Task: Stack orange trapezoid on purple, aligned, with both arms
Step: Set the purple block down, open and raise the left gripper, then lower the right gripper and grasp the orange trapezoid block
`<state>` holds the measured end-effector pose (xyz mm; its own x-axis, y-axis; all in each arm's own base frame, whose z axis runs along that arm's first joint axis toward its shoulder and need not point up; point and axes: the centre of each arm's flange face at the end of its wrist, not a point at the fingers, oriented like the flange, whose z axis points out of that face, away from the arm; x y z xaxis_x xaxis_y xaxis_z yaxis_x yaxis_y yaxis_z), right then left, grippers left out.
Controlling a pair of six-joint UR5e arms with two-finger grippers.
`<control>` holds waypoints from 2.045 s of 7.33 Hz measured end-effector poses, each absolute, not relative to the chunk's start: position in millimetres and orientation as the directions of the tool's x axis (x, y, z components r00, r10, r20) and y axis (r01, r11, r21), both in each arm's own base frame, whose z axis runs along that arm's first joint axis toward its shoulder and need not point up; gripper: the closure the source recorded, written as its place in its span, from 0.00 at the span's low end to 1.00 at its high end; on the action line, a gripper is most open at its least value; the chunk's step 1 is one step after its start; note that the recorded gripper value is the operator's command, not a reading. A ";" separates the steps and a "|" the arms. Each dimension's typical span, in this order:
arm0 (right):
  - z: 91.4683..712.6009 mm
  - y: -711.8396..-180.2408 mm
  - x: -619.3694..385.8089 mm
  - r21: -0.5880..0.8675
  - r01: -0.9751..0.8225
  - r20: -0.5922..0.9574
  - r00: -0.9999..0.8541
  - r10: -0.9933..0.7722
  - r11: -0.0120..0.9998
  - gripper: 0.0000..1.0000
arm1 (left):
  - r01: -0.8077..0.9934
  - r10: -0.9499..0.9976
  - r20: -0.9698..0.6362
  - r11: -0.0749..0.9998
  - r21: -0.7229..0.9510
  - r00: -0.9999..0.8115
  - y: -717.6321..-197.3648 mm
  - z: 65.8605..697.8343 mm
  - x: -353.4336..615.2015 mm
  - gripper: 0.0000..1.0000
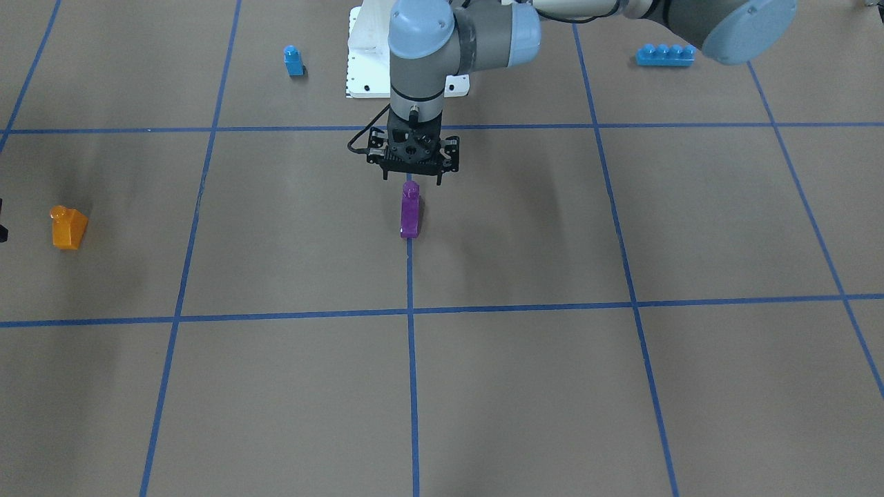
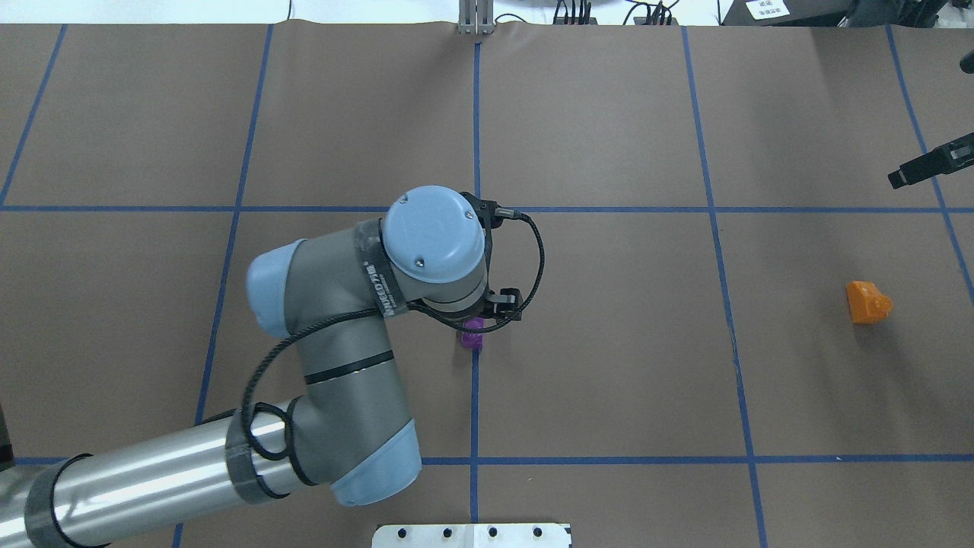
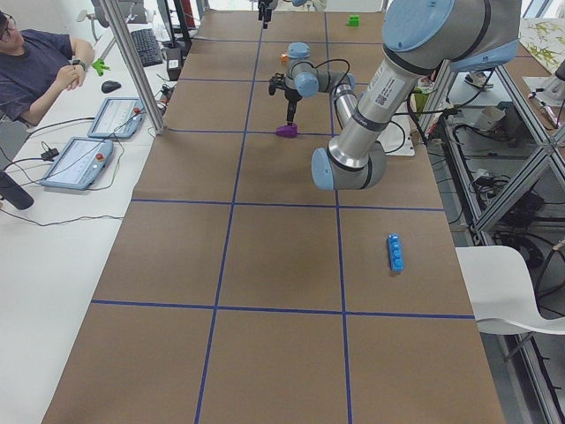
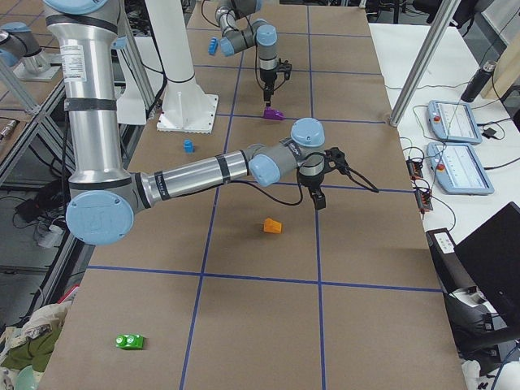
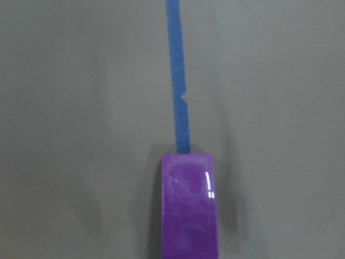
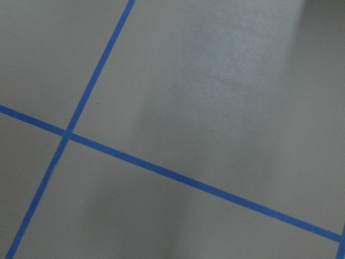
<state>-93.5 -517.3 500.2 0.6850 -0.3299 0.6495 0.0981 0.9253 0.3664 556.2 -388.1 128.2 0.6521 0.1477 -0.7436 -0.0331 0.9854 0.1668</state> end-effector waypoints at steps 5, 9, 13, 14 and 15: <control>547.2 -458.9 -131.9 0.217 -0.061 0.718 0.686 -0.117 0.974 0.01 | -0.238 0.398 -0.604 0.914 0.330 0.690 -442.9 249.1 277.1 0.00; 597.8 -408.6 -170.8 0.217 -0.137 0.705 0.707 -0.058 0.967 0.01 | -0.309 0.473 -0.546 0.877 0.368 0.692 -479.8 314.1 174.3 0.00; 618.6 -396.5 -196.9 0.211 -0.131 0.692 0.720 -0.053 0.969 0.26 | -0.311 0.473 -0.544 0.877 0.366 0.693 -480.6 317.1 171.8 0.00; 618.7 -393.9 -202.7 0.213 -0.124 0.692 0.720 -0.061 0.969 0.30 | -0.311 0.472 -0.545 0.878 0.365 0.693 -480.5 317.2 172.6 0.00; 619.2 -391.6 -206.8 0.215 -0.116 0.690 0.720 -0.067 0.970 0.38 | -0.310 0.471 -0.545 0.878 0.364 0.693 -480.5 317.3 172.9 0.00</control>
